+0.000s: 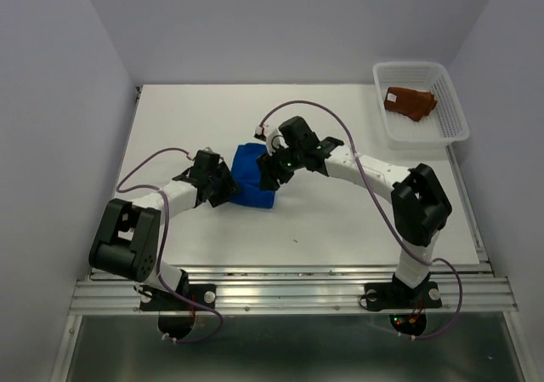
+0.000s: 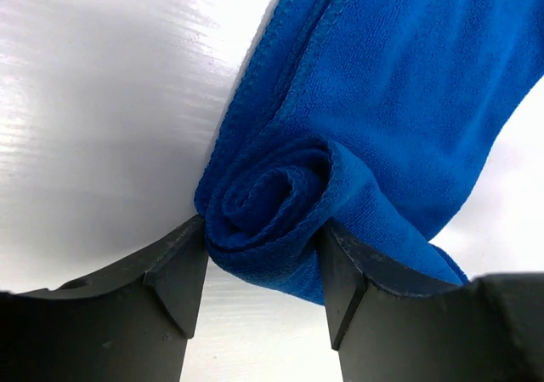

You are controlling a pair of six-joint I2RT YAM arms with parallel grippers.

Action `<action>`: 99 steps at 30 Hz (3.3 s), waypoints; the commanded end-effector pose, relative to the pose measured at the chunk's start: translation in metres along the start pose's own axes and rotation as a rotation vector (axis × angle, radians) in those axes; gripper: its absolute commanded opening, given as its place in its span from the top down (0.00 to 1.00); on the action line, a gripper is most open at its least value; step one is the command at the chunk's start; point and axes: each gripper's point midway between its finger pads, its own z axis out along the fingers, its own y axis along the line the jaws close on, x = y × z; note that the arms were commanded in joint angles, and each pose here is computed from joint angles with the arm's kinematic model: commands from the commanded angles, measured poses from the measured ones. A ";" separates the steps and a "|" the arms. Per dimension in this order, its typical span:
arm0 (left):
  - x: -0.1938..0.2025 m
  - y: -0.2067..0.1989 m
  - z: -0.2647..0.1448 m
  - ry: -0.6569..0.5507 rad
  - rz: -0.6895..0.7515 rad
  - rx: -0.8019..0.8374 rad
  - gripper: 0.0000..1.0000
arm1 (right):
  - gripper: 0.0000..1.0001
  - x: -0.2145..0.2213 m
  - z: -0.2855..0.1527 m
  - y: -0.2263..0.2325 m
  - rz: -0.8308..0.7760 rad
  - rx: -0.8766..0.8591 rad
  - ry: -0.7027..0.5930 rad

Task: Roll the towels
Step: Roll the towel

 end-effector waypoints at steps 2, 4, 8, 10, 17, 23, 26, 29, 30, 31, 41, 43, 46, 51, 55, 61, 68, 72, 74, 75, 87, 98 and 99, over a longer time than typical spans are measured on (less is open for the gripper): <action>0.004 0.004 0.005 0.053 0.008 -0.027 0.39 | 0.38 0.000 0.001 0.017 -0.391 0.156 -0.058; 0.007 0.004 0.005 0.068 0.007 -0.027 0.44 | 0.38 0.002 0.004 0.022 -0.485 0.164 -0.058; 0.009 0.007 0.002 0.080 -0.003 -0.047 0.53 | 0.37 0.007 0.013 0.020 -0.548 0.183 -0.068; 0.007 0.009 0.000 0.077 -0.005 -0.058 0.55 | 0.37 0.006 0.017 0.014 -0.562 0.210 -0.100; 0.002 0.003 -0.007 0.079 0.025 -0.049 0.57 | 0.37 0.023 0.038 0.006 -0.620 0.200 -0.132; -0.003 0.002 -0.012 0.091 0.038 -0.062 0.56 | 0.37 0.037 0.046 -0.006 -0.621 0.241 -0.100; -0.003 0.002 -0.012 0.097 0.031 -0.052 0.56 | 0.37 0.046 0.049 -0.016 -0.620 0.302 -0.082; -0.001 0.005 -0.011 0.103 0.033 -0.057 0.55 | 0.41 0.048 0.052 -0.022 -0.628 0.348 -0.093; 0.000 0.008 -0.010 0.108 0.029 -0.058 0.55 | 0.43 0.051 0.053 -0.021 -0.637 0.354 -0.096; 0.000 0.007 -0.010 0.112 0.032 -0.047 0.55 | 0.44 0.053 0.055 -0.018 -0.645 0.352 -0.098; -0.003 0.006 -0.018 0.114 0.010 0.001 0.46 | 0.94 0.048 0.044 -0.005 -0.553 0.350 -0.128; -0.004 0.005 -0.024 0.106 0.013 0.009 0.29 | 0.94 0.052 0.038 -0.001 -0.493 0.342 -0.109; -0.007 0.001 -0.033 0.084 0.008 0.029 0.14 | 0.97 0.053 0.032 0.020 -0.373 0.266 -0.074; -0.010 -0.004 -0.050 0.048 0.010 0.057 0.08 | 0.99 0.056 0.028 0.051 -0.191 0.149 -0.058; -0.006 -0.005 -0.060 0.044 0.016 0.081 0.05 | 0.99 0.049 0.026 0.067 -0.072 0.100 -0.057; 0.000 -0.002 -0.074 0.009 0.018 0.114 0.01 | 0.99 0.037 0.021 0.070 0.189 -0.054 -0.036; 0.007 0.004 -0.078 0.001 0.013 0.118 0.01 | 0.99 0.037 0.023 0.065 0.415 -0.222 0.048; 0.009 0.007 -0.074 0.014 0.009 0.102 0.01 | 0.99 0.037 0.024 0.058 0.517 -0.276 0.084; 0.006 0.008 -0.073 0.006 0.010 0.090 0.01 | 0.99 0.037 0.024 0.050 0.543 -0.262 0.081; 0.004 0.006 -0.073 -0.003 0.013 0.096 0.01 | 0.99 0.037 0.023 0.046 0.561 -0.258 0.077; 0.001 -0.002 -0.048 0.027 0.012 0.120 0.03 | 0.96 0.035 0.029 0.021 0.697 -0.299 0.091; -0.006 -0.001 -0.026 0.039 0.007 0.092 0.31 | 0.51 0.023 0.026 0.014 0.496 -0.275 0.043; -0.006 0.000 -0.025 0.043 0.006 0.082 0.31 | 0.50 0.020 0.021 0.015 0.461 -0.264 0.027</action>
